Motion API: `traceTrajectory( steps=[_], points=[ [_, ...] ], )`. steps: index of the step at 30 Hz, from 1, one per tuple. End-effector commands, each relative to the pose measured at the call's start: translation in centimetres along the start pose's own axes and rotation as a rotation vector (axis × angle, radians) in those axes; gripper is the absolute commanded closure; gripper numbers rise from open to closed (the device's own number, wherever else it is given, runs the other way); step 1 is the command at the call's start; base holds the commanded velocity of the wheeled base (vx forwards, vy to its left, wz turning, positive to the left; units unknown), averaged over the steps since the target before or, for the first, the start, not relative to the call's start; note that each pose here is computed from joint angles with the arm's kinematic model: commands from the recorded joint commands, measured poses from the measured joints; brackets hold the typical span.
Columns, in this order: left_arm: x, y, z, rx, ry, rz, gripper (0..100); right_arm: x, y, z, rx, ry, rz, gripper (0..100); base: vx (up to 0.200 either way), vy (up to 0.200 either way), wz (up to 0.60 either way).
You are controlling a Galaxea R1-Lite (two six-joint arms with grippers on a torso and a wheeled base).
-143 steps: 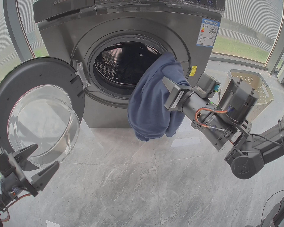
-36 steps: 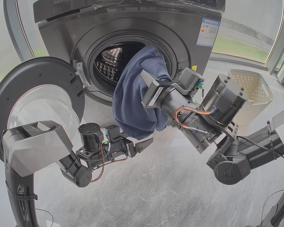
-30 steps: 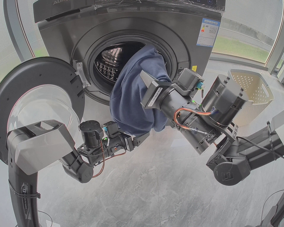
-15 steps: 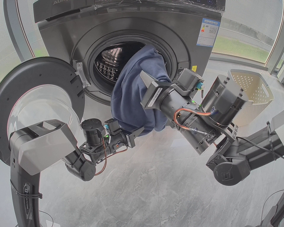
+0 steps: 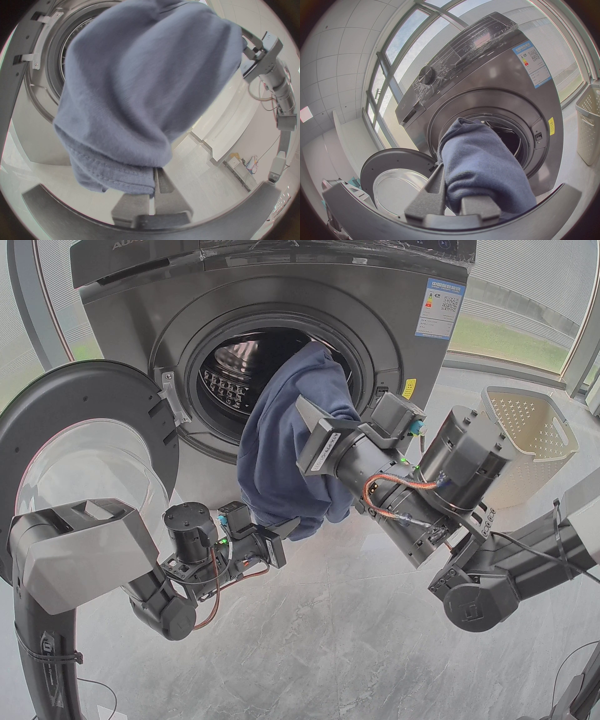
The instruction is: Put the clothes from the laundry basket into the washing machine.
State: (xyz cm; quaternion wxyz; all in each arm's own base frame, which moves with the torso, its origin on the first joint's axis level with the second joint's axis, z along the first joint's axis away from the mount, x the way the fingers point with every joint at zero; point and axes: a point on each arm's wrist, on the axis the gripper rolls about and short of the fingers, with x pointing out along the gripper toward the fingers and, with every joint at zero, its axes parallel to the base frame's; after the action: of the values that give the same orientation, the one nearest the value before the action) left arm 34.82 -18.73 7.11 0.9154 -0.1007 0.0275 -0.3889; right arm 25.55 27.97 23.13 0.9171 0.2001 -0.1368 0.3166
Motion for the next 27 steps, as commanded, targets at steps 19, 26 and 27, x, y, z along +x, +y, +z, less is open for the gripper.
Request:
traceTrajectory(
  steps=[19, 26, 27],
  points=[
    [-5.2, -5.5, 4.6, 0.033, -0.097, -0.103, 100, -1.8, -1.5, -3.5, -0.021, 0.128, -0.005, 0, 0.0, 0.0, 0.0],
    [-5.3, -5.3, 5.2, 0.039, -0.116, -0.095, 100, -2.8, -2.2, -4.1, 0.001, 0.128, -0.016, 0, 0.0, 0.0, 0.0],
    [-5.4, -5.4, 5.7, 0.042, -0.129, -0.096, 100, -2.8, -2.6, -4.0, 0.0, 0.122, -0.024, 0, 0.0, 0.0, 0.0]
  ],
)
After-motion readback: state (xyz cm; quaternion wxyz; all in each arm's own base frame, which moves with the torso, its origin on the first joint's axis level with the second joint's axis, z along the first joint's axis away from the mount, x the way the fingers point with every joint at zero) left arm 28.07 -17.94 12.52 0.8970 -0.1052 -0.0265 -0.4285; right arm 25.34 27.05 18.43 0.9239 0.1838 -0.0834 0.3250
